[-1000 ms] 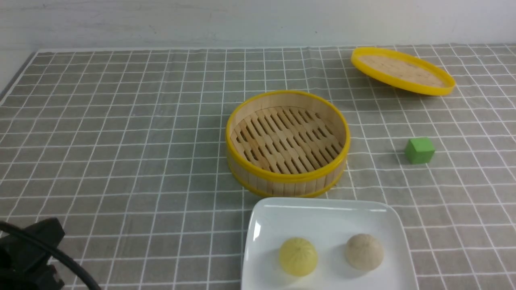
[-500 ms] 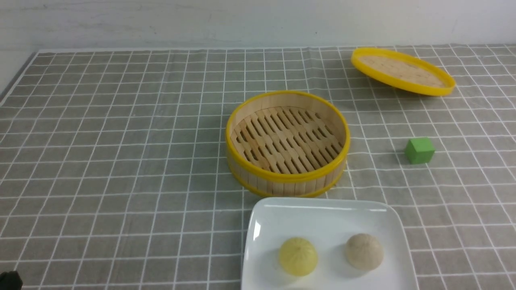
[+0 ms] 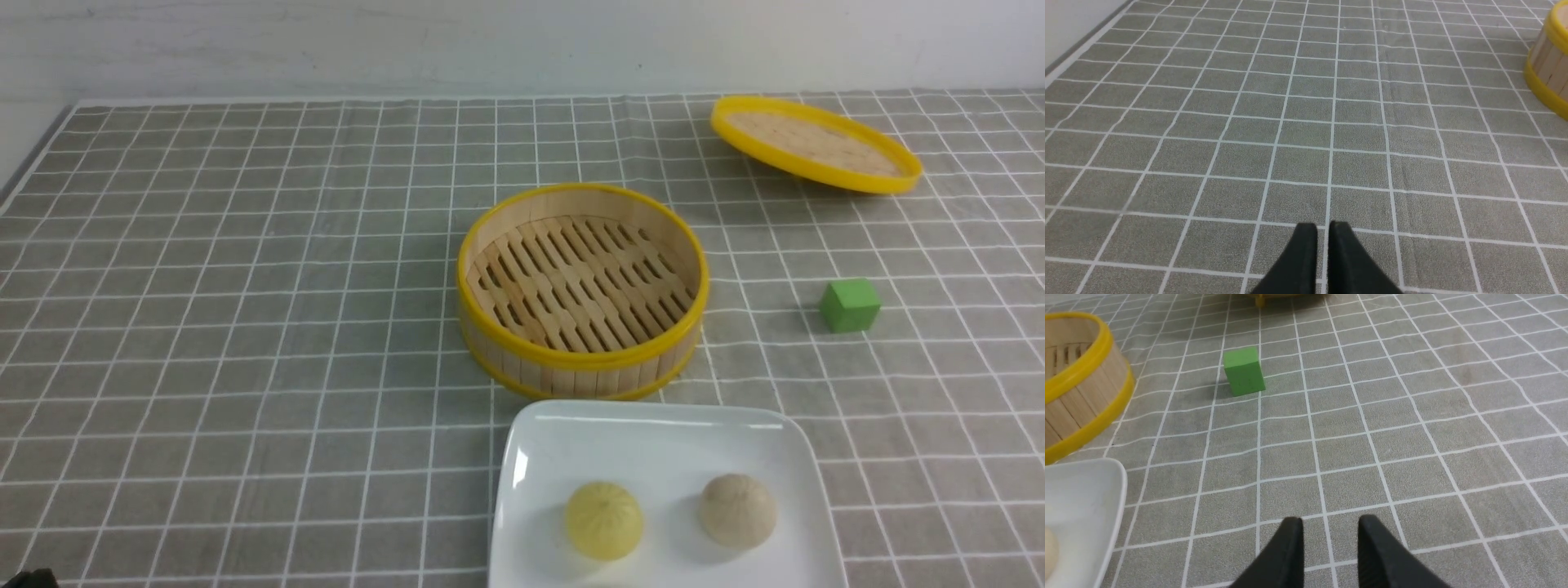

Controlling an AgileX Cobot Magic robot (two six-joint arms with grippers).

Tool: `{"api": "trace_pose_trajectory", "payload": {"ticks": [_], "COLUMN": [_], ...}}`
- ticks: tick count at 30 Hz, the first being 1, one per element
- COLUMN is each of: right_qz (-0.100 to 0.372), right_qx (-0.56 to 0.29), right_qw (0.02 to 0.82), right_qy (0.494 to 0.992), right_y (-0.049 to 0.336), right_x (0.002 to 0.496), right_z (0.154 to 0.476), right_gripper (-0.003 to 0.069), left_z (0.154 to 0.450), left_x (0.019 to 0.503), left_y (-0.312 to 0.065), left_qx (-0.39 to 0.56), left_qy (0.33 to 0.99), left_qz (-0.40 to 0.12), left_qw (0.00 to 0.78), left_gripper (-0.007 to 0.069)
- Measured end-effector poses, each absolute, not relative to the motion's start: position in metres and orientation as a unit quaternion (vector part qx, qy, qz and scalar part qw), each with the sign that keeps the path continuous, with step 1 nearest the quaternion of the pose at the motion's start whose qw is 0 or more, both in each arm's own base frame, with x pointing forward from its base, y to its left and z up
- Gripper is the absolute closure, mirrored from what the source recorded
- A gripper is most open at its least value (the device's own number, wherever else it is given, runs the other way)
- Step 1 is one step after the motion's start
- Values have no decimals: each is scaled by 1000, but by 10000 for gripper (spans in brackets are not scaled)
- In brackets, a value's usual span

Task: Put the steamed buns into the plate on the grey tablecloth.

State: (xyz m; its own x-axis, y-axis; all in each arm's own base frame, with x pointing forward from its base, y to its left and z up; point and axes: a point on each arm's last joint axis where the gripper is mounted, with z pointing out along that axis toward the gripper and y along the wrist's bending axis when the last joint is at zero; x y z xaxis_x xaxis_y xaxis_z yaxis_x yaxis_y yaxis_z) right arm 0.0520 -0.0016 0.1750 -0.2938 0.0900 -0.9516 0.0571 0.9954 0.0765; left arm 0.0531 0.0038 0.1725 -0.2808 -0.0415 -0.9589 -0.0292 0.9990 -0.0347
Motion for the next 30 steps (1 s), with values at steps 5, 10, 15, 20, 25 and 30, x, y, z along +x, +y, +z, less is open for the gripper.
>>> {"api": "trace_pose_trajectory", "payload": {"ticks": [5, 10, 15, 20, 25, 30], "right_qz": [14, 14, 14, 14, 14, 14], "right_qx": [46, 46, 46, 46, 46, 46], "right_qw": [592, 592, 592, 592, 592, 592], "right_qy": [804, 804, 804, 804, 804, 804], "right_y": [-2, -2, -2, -2, -2, -2], "right_x": [52, 52, 52, 52, 52, 52], "right_z": [175, 175, 175, 175, 175, 175], "right_gripper": [440, 439, 437, 431, 422, 422], "left_z": [172, 172, 172, 172, 172, 173], "left_x": [53, 52, 52, 52, 52, 52], "left_y": [6, 8, 8, 8, 8, 10], "left_qx": [-38, -56, -57, -57, -56, -44], "left_qy": [800, 800, 800, 800, 800, 800], "left_qz": [5, 18, 19, 20, 21, 40], "left_qw": [599, 598, 598, 597, 597, 597], "left_gripper": [552, 552, 552, 552, 552, 547]}}
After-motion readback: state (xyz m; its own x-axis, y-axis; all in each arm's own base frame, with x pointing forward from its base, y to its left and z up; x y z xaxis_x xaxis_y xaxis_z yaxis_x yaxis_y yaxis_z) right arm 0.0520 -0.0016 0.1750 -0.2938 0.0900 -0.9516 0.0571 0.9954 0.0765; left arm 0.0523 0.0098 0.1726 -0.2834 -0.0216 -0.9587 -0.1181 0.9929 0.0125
